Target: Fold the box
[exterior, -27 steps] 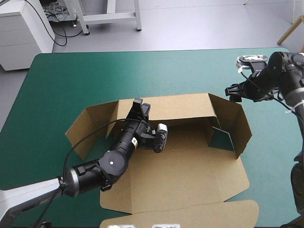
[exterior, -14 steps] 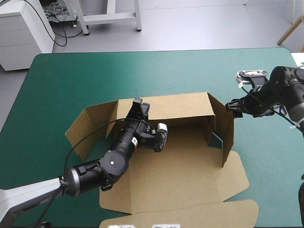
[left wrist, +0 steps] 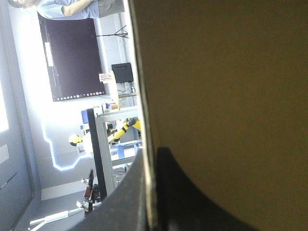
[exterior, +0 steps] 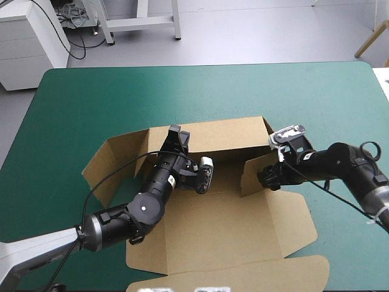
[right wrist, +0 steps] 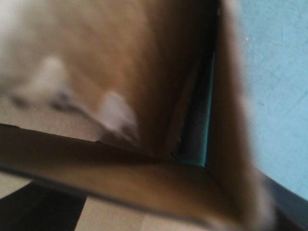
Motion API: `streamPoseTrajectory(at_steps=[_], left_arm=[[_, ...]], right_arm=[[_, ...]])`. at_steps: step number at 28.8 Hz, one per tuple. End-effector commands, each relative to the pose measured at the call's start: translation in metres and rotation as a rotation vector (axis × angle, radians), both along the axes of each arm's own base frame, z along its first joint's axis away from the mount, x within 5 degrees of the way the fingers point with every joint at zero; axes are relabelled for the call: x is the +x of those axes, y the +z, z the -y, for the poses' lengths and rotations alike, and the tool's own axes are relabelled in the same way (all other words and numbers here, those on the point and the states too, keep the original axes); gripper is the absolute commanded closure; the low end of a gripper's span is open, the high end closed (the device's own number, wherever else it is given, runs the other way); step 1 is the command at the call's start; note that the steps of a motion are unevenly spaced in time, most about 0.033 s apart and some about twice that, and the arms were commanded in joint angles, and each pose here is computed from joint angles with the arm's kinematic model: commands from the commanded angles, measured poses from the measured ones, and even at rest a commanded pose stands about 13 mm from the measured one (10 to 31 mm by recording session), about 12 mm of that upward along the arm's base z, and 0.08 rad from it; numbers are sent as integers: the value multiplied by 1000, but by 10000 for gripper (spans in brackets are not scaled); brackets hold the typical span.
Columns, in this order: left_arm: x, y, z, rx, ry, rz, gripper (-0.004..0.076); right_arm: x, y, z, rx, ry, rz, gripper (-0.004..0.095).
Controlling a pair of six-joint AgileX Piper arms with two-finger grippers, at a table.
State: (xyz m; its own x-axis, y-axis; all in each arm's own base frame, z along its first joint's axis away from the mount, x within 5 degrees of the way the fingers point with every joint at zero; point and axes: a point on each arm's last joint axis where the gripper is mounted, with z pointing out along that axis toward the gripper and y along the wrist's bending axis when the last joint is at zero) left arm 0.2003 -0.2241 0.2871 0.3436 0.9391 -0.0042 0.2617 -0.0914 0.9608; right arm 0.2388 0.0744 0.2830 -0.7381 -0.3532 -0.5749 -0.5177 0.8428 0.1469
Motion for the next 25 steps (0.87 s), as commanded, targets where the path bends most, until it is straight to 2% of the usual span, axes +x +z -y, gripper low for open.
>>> streamPoseTrajectory(at_steps=[1, 5, 13, 15, 17, 20, 24, 25], left_arm=[[0, 17, -2, 8, -3, 100, 734], [0, 17, -2, 8, -3, 100, 734], [0, 17, -2, 8, -3, 100, 734], [0, 17, -2, 8, -3, 100, 734], [0, 17, -2, 8, -3, 100, 734], [0, 17, -2, 8, -3, 100, 734], [0, 17, -2, 8, -5, 99, 734], [0, 17, -2, 8, -5, 99, 734]], right_arm=[[3, 16, -16, 51, -10, 179, 218], [4, 14, -28, 80, -42, 272, 218], [0, -1, -34, 85, -71, 340, 223], [-2, 0, -34, 100, -90, 366, 261], [-6, 1, -33, 112, -102, 387, 359], [-11, 10, -30, 127, -112, 436, 571], [-15, 19, -27, 133, -109, 484, 919], [-16, 19, -27, 134, -109, 486, 921]])
